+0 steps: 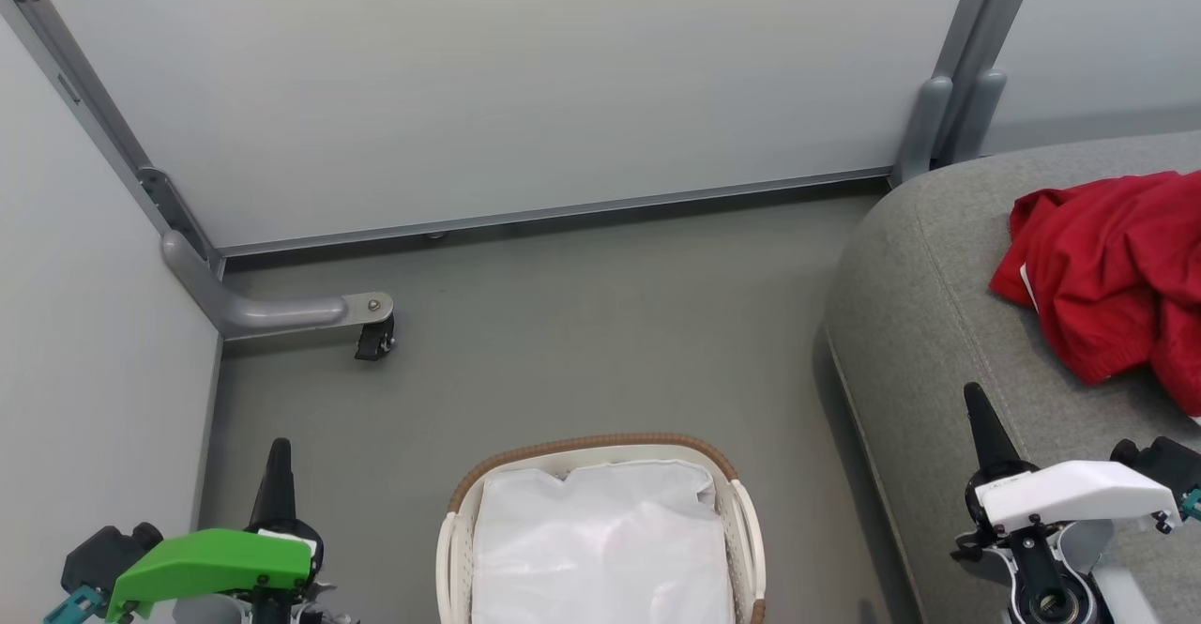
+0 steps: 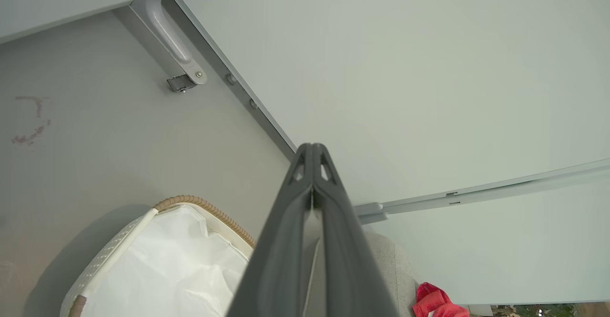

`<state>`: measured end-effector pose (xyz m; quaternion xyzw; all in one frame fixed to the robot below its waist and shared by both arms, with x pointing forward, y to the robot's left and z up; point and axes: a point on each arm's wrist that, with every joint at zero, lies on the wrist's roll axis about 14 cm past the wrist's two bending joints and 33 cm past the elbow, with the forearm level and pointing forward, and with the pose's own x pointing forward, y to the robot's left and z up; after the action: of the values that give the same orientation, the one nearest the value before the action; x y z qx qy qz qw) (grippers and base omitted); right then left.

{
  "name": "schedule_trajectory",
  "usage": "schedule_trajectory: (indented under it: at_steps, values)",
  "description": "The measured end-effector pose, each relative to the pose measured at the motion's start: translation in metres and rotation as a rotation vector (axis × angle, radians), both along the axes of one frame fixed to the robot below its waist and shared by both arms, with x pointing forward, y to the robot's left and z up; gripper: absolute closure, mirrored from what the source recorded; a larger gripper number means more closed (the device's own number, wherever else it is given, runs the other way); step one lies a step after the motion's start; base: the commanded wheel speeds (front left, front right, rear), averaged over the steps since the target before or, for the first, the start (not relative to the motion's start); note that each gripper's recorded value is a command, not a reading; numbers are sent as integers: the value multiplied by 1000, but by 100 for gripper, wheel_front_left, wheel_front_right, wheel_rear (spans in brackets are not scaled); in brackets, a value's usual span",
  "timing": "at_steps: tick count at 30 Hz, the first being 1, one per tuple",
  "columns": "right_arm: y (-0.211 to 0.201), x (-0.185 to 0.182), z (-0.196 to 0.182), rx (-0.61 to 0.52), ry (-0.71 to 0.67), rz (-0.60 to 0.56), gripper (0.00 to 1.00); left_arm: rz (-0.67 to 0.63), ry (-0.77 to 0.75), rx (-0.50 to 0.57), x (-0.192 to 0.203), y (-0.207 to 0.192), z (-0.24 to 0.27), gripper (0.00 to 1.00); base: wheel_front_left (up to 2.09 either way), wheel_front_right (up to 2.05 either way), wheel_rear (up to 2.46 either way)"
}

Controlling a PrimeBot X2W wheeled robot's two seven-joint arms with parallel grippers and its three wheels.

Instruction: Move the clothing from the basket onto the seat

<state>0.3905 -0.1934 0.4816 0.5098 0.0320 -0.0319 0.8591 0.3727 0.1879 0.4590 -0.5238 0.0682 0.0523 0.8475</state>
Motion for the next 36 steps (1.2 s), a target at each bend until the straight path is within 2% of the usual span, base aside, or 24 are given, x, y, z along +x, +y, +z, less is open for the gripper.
schedule_trajectory:
  at_steps: [15, 36]
  values:
    - [-2, 0, 7, 177, -22, -7, 100, 15, -46, -167, 6, 3, 13, 100, 0, 0, 0]
    - [-4, 0, 17, 353, -55, -5, 100, 26, -99, -327, 10, 8, 28, 100, 0, 0, 0]
